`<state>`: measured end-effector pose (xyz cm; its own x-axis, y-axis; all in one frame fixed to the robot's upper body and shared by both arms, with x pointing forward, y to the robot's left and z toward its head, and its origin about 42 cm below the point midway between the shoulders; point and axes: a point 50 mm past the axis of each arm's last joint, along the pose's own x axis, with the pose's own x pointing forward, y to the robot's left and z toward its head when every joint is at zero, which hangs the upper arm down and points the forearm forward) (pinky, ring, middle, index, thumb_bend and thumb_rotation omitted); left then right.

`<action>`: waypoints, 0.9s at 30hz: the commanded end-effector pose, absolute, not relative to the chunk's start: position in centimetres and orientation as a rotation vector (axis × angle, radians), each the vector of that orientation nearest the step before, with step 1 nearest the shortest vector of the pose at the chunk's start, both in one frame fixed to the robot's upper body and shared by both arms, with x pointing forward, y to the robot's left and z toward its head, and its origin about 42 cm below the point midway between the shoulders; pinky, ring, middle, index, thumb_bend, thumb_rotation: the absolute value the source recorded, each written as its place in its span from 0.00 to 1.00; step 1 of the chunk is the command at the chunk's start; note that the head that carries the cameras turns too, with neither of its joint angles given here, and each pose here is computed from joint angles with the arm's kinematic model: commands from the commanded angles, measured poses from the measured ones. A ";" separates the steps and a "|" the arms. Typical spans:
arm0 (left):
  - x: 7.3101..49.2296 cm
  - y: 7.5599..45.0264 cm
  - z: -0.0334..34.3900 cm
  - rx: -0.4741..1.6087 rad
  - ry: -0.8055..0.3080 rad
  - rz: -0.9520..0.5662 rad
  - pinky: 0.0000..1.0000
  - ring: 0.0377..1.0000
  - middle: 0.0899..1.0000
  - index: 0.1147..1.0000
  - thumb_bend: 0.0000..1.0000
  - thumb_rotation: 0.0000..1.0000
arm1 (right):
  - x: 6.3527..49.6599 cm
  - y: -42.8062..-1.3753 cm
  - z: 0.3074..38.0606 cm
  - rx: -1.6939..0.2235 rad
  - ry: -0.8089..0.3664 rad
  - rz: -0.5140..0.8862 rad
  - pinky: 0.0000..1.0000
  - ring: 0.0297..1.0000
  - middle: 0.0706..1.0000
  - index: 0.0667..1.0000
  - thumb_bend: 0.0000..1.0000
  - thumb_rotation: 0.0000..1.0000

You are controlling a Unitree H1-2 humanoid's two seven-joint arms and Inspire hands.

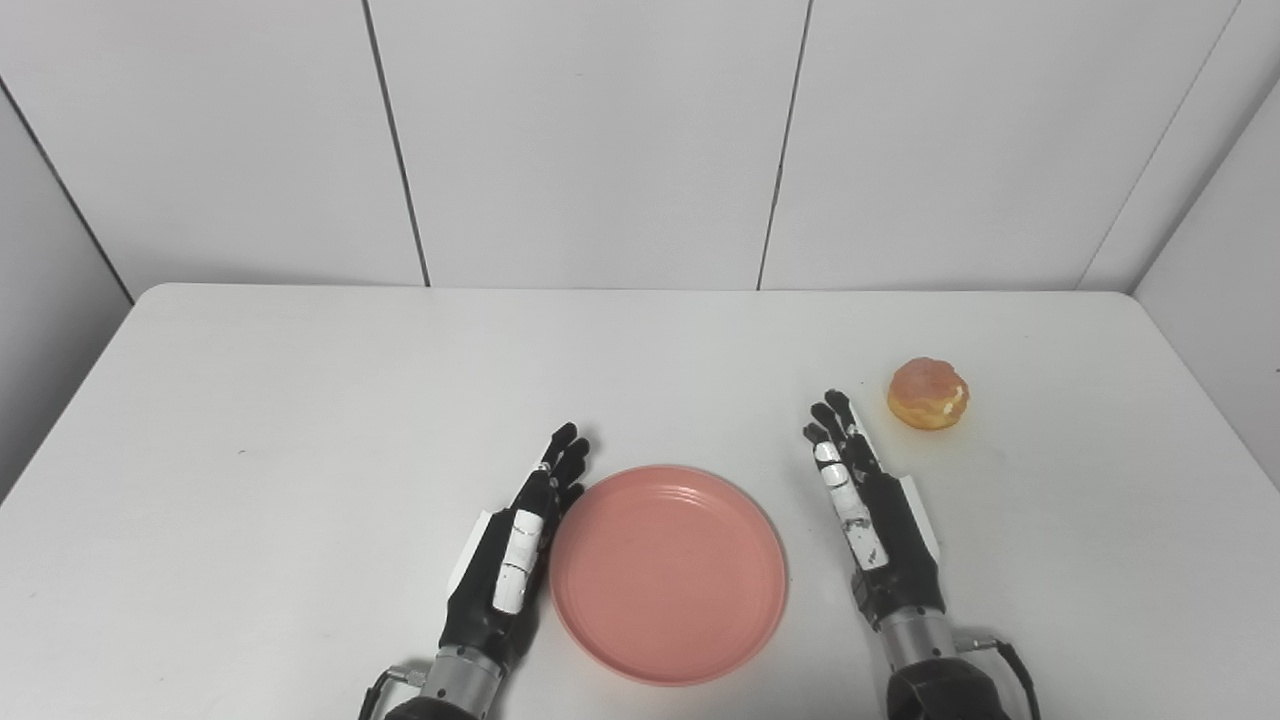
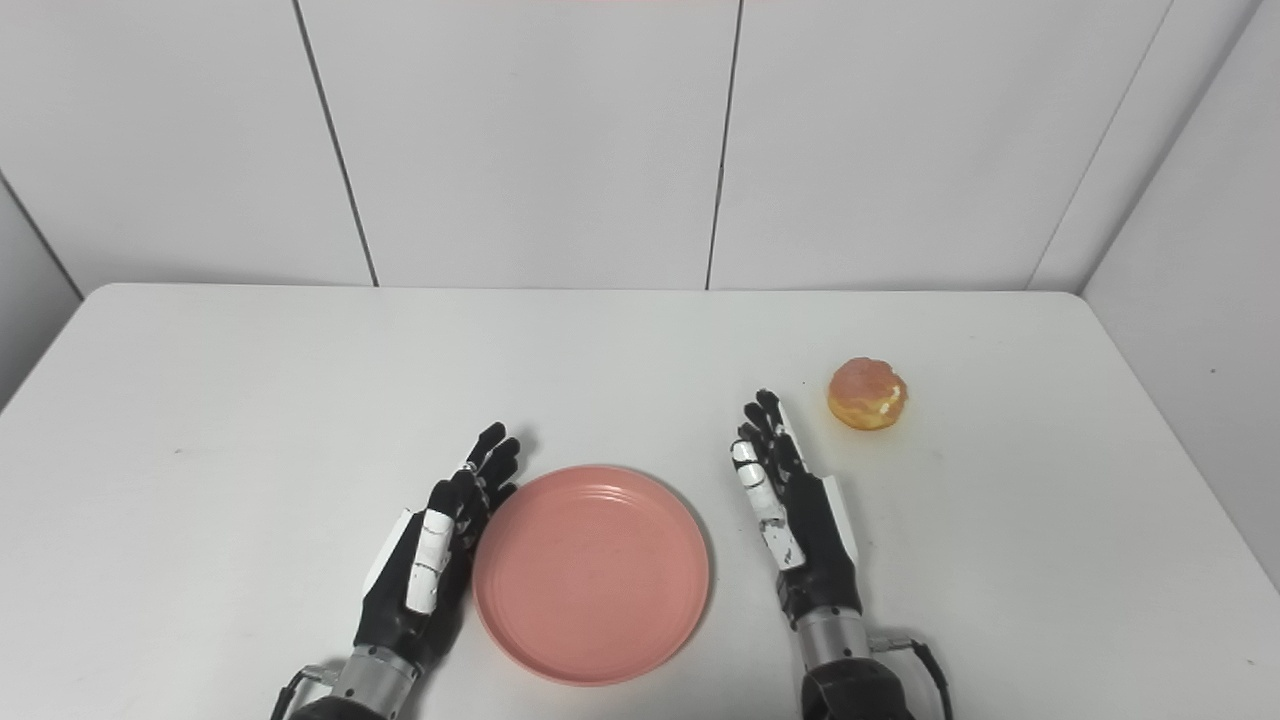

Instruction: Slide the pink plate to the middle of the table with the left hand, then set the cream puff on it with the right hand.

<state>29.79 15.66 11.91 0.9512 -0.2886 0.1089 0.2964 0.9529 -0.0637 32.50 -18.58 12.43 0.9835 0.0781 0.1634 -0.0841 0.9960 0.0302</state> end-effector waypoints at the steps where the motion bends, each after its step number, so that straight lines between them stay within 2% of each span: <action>1: 30.2 15.7 11.6 -0.071 -0.103 -0.272 1.00 1.00 0.99 0.97 0.74 1.00 | 33.7 -19.1 14.5 0.017 -0.266 0.086 1.00 0.95 0.95 0.98 0.64 0.81; 5: 30.7 16.0 11.2 -0.046 -0.120 -0.235 1.00 1.00 0.98 0.98 0.75 1.00 | 34.4 -19.8 15.0 -0.114 -0.319 0.048 0.99 0.95 0.95 0.97 0.65 0.81; 8: 31.0 16.3 10.8 -0.036 -0.136 -0.208 1.00 1.00 0.99 0.97 0.72 1.00 | 35.2 -20.8 15.4 -0.272 -0.403 0.013 0.90 0.94 0.94 0.97 0.63 0.83; 11: 31.1 16.3 10.7 -0.031 -0.152 -0.188 1.00 1.00 0.99 0.99 0.70 1.00 | 36.1 -21.4 16.1 -0.411 -0.486 -0.023 0.94 0.95 0.95 0.97 0.60 0.77; 16: 31.0 16.3 10.8 -0.020 -0.159 -0.168 1.00 1.00 1.00 1.00 0.68 1.00 | 37.2 -22.2 17.0 -0.567 -0.575 -0.077 0.94 0.95 0.95 0.98 0.65 0.72; 18: 30.9 16.4 10.8 -0.017 -0.160 -0.168 1.00 1.00 1.00 1.00 0.67 1.00 | 37.5 -22.5 17.2 -0.603 -0.590 -0.098 0.92 0.94 0.95 0.97 0.64 0.62; 27: 30.9 16.6 11.2 -0.016 -0.155 -0.183 1.00 1.00 1.00 1.00 0.69 1.00 | 39.3 -24.2 18.2 -0.747 -0.607 -0.221 0.87 0.91 0.94 0.96 0.67 0.48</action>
<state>31.65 16.30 12.37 0.9652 -0.1780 0.1918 0.1809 0.9835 0.0023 38.06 -23.49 15.68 0.8564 0.0414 0.5147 0.3202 0.7395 -0.5922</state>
